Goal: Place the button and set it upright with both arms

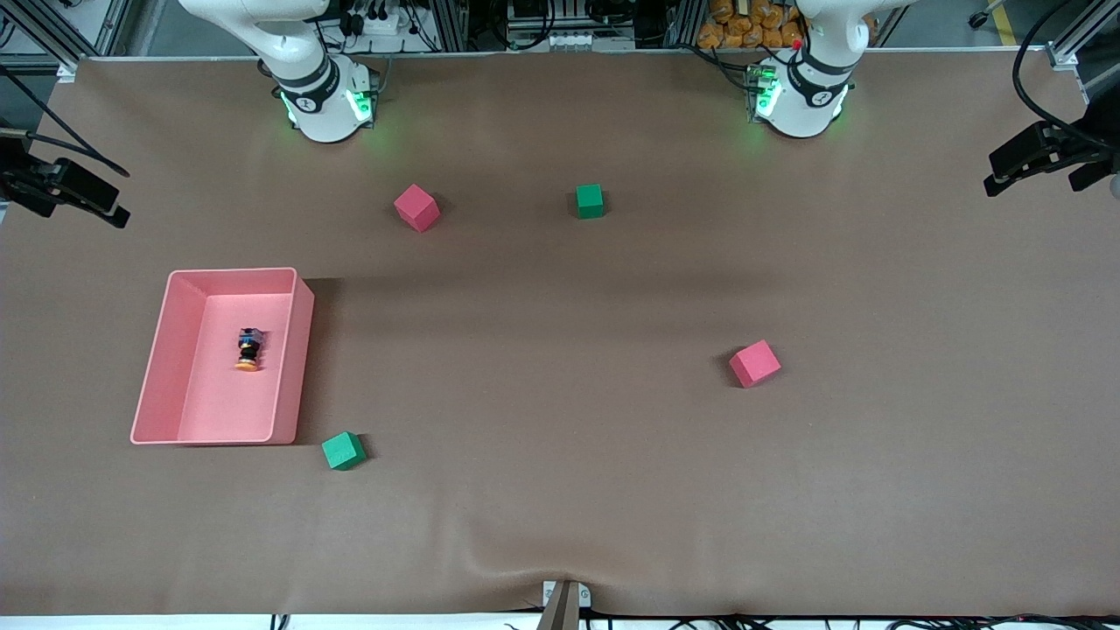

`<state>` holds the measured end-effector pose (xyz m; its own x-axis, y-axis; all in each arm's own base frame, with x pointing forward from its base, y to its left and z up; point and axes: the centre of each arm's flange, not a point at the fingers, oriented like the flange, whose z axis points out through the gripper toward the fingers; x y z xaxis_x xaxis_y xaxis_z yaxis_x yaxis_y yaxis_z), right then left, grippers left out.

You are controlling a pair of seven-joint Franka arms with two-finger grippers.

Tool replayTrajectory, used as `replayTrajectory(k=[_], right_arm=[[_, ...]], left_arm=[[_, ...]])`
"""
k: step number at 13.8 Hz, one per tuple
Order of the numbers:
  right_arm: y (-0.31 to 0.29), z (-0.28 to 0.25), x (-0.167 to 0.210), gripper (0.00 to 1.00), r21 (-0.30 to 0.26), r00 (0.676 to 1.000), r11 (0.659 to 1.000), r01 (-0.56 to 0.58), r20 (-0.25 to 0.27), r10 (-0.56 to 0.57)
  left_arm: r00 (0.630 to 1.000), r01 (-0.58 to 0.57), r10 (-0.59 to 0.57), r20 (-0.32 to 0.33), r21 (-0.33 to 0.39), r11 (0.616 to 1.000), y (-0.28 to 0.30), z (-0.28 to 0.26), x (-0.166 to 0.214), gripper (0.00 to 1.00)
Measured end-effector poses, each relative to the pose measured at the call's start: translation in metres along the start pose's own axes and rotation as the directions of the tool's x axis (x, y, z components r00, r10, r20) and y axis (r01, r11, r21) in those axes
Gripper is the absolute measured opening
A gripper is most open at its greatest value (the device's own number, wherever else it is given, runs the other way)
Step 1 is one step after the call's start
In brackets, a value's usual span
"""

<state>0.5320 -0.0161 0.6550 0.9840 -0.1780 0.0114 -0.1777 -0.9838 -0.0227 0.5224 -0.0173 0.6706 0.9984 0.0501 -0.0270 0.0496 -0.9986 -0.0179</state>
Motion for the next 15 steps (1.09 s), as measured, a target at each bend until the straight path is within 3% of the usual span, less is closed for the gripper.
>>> replayTrajectory(k=[11, 13, 15], right_arm=[[-0.001, 0.001, 0.001, 1.00, -0.001, 1.000, 1.000, 0.001, 0.000, -0.001], [-0.002, 0.013, 0.006, 1.00, -0.005, 1.000, 1.000, 0.002, 0.021, -0.002], [-0.004, 0.042, 0.021, 1.00, -0.014, 0.997, 1.000, 0.007, 0.075, -0.005]], left_arm=[[1.000, -0.005, 0.005, 0.020, -0.005, 1.000, 0.001, 0.010, 0.006, 1.00], [1.000, -0.008, 0.008, 0.023, -0.005, 1.000, 0.003, 0.011, 0.007, 1.00], [1.000, -0.020, 0.020, 0.024, -0.005, 1.000, 0.010, 0.012, 0.006, 1.00]])
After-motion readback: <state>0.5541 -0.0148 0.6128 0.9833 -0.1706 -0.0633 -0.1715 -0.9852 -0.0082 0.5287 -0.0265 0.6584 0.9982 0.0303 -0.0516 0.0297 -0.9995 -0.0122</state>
